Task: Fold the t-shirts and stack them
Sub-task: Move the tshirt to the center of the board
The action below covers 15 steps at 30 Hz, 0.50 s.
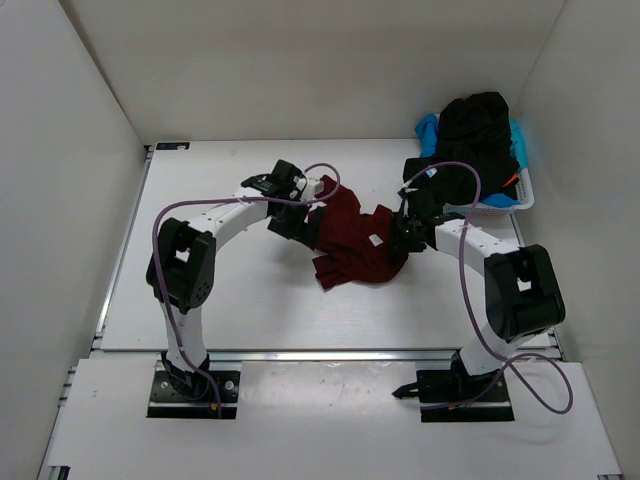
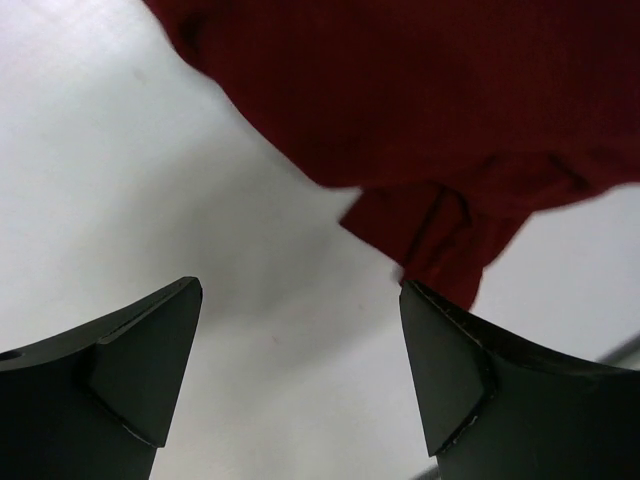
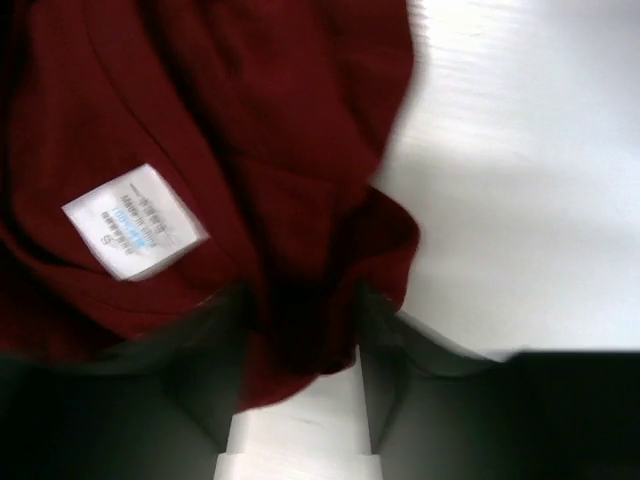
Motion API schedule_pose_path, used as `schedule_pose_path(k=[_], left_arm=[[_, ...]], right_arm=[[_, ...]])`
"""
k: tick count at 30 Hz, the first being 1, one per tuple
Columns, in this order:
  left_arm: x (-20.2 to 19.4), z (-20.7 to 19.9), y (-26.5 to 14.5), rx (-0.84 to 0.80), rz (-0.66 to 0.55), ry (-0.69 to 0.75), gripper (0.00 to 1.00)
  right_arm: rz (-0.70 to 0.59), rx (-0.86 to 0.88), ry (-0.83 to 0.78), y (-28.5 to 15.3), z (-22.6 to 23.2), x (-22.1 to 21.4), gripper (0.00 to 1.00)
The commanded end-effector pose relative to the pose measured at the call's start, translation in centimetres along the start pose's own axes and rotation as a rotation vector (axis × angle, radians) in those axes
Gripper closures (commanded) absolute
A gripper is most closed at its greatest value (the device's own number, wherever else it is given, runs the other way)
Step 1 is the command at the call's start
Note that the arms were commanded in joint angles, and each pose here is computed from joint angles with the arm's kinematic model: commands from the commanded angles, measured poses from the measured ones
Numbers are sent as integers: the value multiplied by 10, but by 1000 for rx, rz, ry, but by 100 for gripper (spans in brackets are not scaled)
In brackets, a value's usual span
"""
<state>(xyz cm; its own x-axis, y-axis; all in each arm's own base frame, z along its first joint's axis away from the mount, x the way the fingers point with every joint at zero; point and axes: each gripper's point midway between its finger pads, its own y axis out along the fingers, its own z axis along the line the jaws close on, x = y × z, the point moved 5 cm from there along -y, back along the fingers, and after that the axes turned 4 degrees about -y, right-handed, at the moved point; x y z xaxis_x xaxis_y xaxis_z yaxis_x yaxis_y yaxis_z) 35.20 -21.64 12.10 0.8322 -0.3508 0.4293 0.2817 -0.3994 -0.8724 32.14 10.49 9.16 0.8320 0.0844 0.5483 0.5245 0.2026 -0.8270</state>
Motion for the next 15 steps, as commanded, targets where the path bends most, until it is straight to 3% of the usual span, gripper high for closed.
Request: schedule_pose_path(k=[1,2,3,8,11,15], left_arm=[[-21,-22,-13,-114,38,15,9],[-29,-29,-14,-125,58,27,10],[-35,-31,-12,-128,70,55,11],[-59,-62,1,-86,95,158,9],[-58,-70,18,-54,90,139,8],[-53,-73,35,-45,99,115,16]], right_arm=[[-64,146,-7,4,24,26,72],[-58,163,8,7,24,27,91],[-72,166,9,4,25,32,100],[-109,170,13,-17,26,34,99],[-150,187,33,-33,27,35,100],[-205,190,6,-43,33,37,100]])
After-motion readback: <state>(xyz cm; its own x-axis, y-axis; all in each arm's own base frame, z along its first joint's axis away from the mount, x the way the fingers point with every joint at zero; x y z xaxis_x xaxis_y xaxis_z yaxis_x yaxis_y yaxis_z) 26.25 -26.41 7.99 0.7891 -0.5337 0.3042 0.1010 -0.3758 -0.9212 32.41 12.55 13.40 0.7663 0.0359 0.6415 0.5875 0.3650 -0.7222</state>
